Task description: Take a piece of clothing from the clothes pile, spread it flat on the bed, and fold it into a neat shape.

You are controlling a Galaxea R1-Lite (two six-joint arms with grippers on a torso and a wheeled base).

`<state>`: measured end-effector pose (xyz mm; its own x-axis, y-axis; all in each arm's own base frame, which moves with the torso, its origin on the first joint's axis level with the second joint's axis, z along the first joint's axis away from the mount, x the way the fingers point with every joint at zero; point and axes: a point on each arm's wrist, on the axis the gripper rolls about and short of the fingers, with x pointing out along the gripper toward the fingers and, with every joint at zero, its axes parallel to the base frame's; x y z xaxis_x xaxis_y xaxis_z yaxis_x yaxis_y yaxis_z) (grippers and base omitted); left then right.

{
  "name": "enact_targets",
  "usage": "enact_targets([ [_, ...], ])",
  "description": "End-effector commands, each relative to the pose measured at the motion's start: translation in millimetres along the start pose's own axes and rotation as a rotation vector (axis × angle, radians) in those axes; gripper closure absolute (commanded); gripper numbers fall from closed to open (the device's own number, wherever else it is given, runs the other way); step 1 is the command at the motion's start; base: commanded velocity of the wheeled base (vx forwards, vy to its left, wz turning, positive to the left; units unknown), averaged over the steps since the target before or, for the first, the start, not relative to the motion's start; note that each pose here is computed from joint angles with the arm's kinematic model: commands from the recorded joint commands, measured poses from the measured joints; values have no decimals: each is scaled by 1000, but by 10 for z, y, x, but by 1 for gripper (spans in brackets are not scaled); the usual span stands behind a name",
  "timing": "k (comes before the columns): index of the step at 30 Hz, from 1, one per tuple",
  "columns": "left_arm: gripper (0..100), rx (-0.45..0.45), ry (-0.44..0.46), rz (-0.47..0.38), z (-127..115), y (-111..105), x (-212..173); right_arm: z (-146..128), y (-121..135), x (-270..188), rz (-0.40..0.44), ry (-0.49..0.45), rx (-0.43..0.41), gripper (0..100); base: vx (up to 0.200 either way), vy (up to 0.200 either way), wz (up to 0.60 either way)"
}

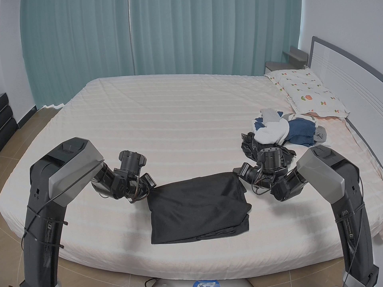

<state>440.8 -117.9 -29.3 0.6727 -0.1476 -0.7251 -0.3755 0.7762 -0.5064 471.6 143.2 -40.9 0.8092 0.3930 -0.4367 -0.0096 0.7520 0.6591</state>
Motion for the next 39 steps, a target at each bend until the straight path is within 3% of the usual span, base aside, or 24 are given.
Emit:
enact_targets([
  [1,100,-1,1,1,-1,5,4,116,8,-186,-13,0,-13,0,0,0,0],
  [4,100,-1,1,1,-1,5,4,142,-55,-392,-44,26,-46,0,0,0,0],
  [9,100,1,1,1,-1,5,4,-31,-144,-961,-27,185,-23,0,0,0,0],
  [23,100,1,1,1,-1,5,4,-432,-131,-1035,-20,290,-52,0,0,0,0],
  [24,100,1,2,0,-1,5,4,-451,-132,-1036,-22,296,-52,100,0,0,0],
  [39,100,2,4,1,-6,0,4,-573,-193,-1302,-52,355,-94,100,0,0,0],
])
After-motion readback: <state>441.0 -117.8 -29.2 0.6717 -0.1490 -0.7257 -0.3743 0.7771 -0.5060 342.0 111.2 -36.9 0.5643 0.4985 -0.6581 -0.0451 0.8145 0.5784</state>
